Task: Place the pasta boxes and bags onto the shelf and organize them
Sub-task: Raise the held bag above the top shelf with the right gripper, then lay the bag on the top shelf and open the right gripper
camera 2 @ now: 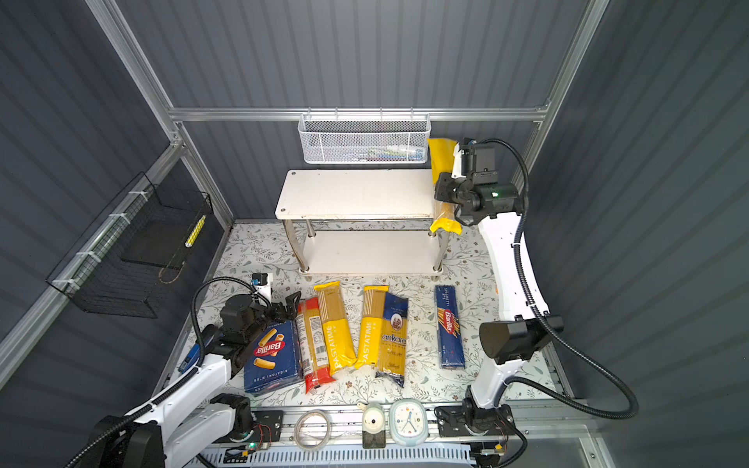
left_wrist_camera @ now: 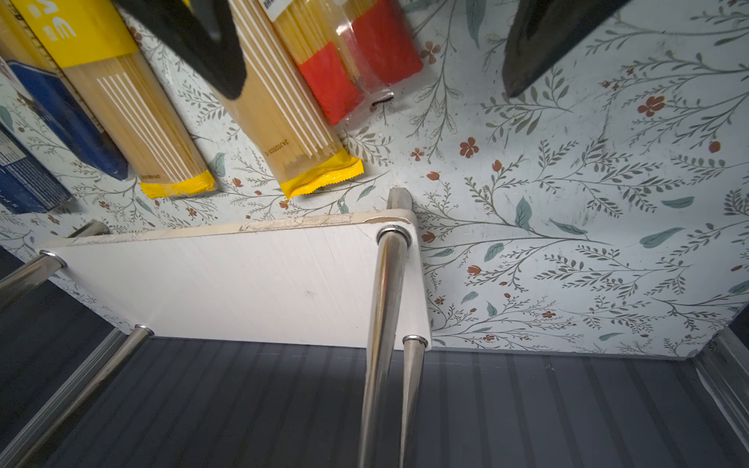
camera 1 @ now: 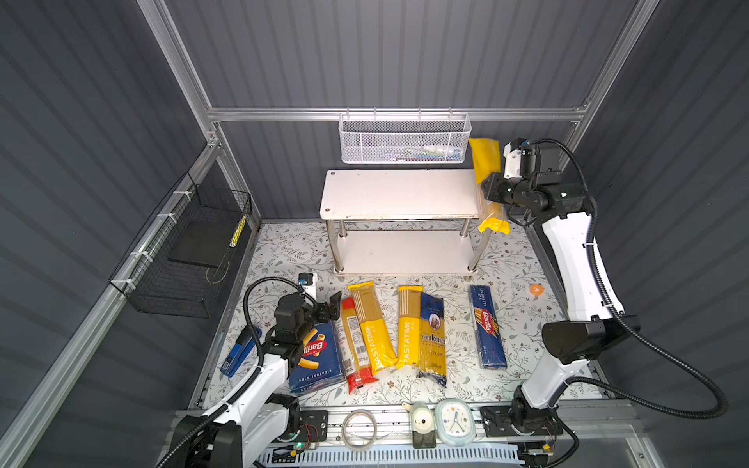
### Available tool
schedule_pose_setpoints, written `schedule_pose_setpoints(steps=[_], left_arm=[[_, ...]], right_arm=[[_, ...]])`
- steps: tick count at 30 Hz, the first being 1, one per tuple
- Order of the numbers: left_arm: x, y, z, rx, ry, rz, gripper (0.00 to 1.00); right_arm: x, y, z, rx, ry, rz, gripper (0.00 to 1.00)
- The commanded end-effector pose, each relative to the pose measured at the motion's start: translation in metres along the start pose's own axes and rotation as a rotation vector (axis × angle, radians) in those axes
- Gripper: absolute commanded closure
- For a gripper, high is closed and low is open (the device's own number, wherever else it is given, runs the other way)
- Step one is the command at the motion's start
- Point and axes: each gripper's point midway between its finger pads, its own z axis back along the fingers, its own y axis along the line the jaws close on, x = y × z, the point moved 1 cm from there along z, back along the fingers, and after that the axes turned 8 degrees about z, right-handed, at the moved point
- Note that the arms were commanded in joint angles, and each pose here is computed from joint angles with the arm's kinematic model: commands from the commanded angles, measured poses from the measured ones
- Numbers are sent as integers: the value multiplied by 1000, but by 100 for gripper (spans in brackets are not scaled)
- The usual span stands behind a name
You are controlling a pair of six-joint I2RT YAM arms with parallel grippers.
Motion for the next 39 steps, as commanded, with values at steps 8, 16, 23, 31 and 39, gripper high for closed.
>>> schedule_pose_setpoints(steps=[8, 16, 23, 31, 39], left_arm=[[0, -1, 2, -5, -6, 0, 0], [0, -1, 1, -4, -6, 0, 1], [-1, -1, 2, -3, -3, 1, 1], [-1, -1, 2, -3, -1, 1, 0], [-1, -1, 1, -1, -1, 2, 0]], right_arm=[[28, 4, 14, 23, -117, 0, 57], [22, 9, 48, 45, -107, 47, 54], [-16, 11, 96, 67, -70, 92, 52], [-69, 12, 150, 101, -72, 34, 50], [-85, 27, 153, 208, -77, 2, 49]])
